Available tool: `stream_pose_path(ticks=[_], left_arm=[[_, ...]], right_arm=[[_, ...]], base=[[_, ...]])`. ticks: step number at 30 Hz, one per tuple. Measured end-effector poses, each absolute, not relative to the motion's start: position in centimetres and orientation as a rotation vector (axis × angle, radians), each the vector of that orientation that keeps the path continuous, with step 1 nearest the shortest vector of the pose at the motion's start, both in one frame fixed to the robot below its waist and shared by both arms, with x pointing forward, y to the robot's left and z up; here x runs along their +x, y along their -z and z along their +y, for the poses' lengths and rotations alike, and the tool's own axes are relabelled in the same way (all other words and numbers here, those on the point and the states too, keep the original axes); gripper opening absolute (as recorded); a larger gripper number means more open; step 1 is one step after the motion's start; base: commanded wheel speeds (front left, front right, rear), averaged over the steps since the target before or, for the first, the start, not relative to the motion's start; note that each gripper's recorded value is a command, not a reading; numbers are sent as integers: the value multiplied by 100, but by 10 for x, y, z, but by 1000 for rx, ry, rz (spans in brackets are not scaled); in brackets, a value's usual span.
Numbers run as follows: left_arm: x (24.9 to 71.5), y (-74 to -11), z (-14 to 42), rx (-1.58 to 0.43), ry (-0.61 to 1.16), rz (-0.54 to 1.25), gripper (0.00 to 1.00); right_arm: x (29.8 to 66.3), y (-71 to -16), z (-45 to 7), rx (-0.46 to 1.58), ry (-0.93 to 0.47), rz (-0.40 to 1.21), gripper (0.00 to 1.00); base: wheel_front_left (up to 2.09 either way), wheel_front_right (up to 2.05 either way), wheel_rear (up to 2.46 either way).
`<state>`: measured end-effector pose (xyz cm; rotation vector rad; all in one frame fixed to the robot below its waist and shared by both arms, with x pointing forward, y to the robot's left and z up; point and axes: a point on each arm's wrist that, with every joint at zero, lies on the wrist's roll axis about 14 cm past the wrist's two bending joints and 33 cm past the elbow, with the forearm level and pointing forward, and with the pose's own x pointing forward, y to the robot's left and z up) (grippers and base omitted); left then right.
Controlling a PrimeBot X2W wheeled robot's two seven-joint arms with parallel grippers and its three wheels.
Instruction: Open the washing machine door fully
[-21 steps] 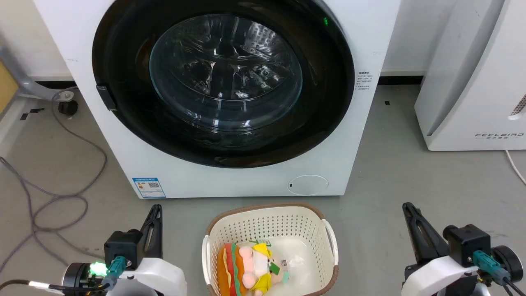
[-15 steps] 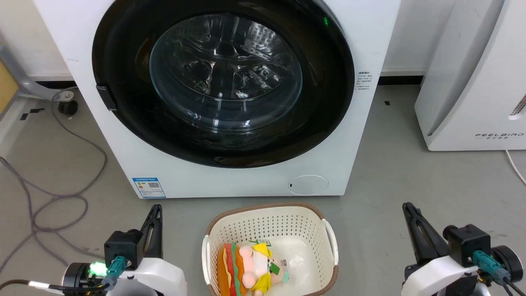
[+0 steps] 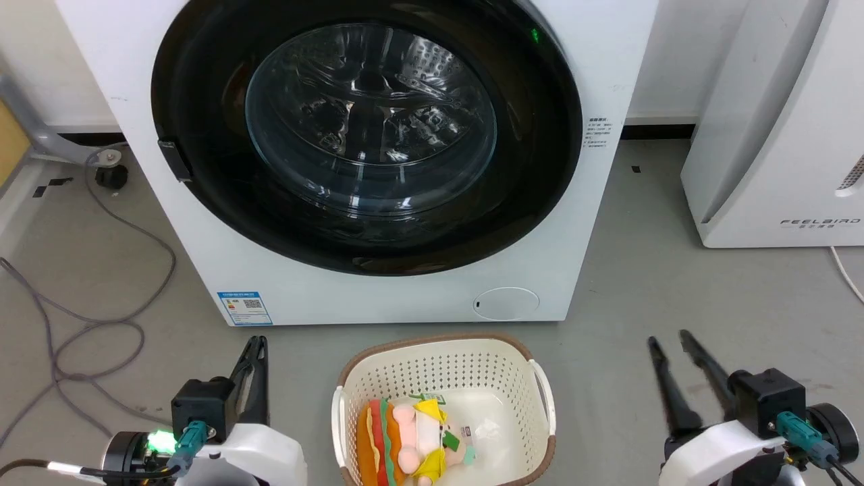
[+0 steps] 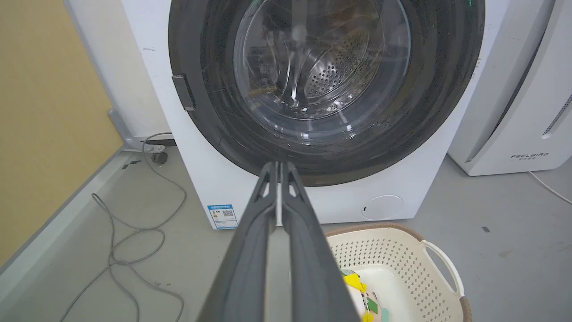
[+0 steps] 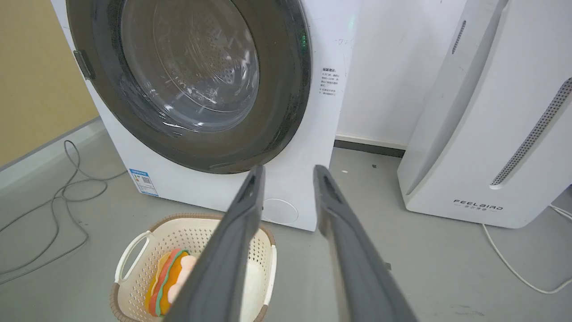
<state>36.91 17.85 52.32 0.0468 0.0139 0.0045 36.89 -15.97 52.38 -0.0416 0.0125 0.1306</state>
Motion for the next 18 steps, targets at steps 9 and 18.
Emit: stream_pose_path(ticks=[9,18], left_arm=[[369,-524,177,46,-5,5,100],[370,-527,176,37,-9,-16,100]], right_arm=[[370,-528,-162,-20,-123,-6,100],[370,-535,-164,27,-117,-40,100]], base=[[0,0,0],[0,0,0]])
